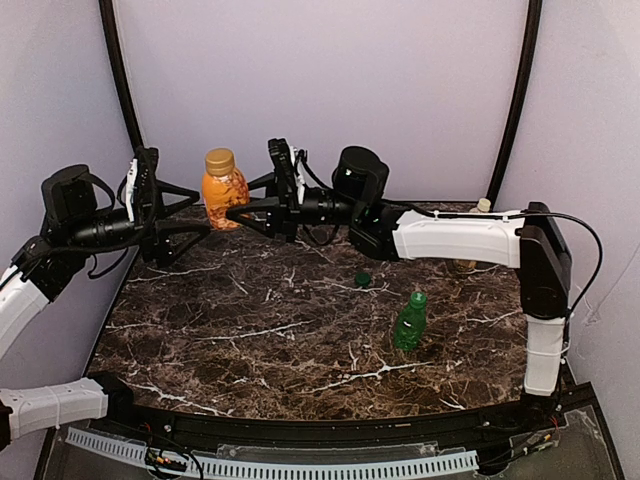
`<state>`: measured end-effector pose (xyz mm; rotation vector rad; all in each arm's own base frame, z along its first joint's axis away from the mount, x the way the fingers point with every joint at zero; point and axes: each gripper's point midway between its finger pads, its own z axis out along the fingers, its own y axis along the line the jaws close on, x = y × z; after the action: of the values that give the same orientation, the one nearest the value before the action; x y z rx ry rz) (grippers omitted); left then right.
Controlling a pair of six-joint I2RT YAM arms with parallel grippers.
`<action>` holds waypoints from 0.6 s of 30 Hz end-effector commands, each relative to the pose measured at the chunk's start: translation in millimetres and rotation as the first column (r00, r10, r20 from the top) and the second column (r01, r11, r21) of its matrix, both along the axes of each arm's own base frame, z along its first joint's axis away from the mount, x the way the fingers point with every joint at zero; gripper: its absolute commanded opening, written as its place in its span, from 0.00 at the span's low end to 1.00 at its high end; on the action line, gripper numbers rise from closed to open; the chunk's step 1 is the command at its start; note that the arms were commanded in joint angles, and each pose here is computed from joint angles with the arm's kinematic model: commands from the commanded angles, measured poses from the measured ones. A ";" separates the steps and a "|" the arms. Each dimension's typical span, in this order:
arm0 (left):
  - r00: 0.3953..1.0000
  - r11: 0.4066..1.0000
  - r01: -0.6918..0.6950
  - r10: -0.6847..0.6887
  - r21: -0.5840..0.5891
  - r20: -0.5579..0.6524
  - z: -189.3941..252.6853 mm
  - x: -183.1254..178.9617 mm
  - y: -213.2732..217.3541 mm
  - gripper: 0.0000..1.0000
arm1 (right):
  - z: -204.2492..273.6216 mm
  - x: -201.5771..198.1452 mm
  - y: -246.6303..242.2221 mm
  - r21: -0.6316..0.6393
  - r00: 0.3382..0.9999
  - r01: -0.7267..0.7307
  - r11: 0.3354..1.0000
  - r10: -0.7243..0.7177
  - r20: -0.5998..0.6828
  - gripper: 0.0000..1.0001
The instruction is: Unscrew the bottle caps
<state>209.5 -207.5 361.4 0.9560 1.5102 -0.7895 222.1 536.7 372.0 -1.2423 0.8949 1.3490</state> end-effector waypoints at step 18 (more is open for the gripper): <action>0.982 0.983 0.134 -0.116 -0.125 0.147 30.3 1.5 -35.2 0.65 | 4.6 -17.6 8.9 0.000 0.997 -0.041 0.999 0.041 0.062 0.25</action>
<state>215.4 -238.7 388.4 0.9814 1.3065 -0.8700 207.4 540.3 373.5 -1.2898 0.8524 1.3519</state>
